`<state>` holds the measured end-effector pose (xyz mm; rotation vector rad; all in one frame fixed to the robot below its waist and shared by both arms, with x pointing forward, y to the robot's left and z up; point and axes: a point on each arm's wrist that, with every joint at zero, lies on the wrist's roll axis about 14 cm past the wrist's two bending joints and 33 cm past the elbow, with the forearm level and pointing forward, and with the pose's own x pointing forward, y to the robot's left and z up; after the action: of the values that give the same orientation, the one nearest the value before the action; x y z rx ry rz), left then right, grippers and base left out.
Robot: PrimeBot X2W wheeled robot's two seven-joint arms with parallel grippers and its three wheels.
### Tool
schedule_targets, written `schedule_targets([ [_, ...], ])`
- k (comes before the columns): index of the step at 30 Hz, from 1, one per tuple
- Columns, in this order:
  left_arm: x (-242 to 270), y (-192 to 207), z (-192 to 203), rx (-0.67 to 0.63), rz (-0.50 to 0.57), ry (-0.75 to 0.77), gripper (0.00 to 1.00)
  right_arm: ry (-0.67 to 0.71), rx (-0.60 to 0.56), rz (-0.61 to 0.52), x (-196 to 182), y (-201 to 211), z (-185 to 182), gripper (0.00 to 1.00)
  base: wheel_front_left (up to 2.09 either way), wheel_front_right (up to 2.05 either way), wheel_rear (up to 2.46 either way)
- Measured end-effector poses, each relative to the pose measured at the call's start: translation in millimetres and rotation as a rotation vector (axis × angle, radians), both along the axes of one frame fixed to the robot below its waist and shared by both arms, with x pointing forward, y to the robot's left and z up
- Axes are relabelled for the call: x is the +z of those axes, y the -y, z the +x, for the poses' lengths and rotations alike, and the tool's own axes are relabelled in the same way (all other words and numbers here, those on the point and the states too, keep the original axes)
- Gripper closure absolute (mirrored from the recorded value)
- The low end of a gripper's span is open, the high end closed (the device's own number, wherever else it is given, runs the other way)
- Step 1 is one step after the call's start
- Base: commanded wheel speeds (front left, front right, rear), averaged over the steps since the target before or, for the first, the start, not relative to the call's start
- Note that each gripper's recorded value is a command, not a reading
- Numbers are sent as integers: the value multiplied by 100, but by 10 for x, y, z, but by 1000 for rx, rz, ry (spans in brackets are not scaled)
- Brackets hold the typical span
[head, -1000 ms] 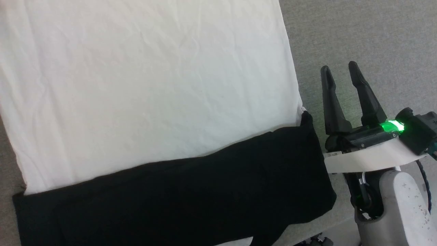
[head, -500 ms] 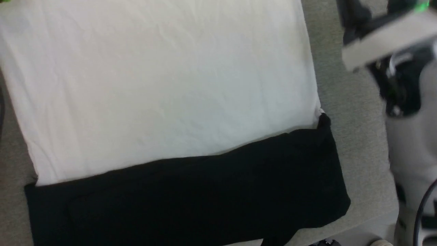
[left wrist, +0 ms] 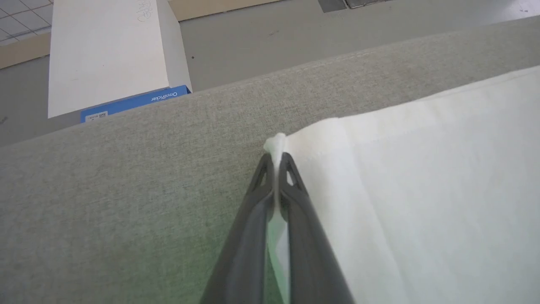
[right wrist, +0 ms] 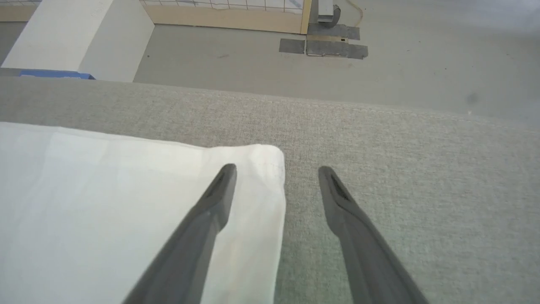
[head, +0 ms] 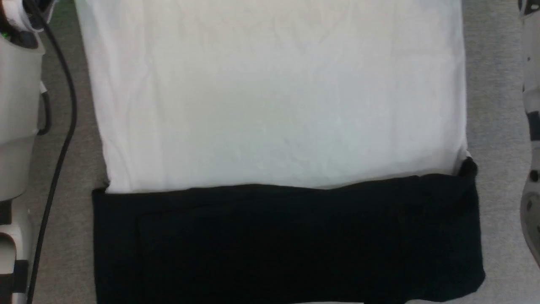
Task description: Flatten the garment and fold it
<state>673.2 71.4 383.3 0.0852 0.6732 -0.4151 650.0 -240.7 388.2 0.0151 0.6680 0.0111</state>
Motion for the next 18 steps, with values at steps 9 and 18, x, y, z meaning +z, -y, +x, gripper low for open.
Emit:
schedule_targets([
  [9,-113,-172,-34,18,13,-15,100,-231,-10,-73,-316,3,67,100,0,0,0],
  [18,14,-159,80,23,-20,87,100,-137,0,-145,-73,55,160,100,0,0,0],
])
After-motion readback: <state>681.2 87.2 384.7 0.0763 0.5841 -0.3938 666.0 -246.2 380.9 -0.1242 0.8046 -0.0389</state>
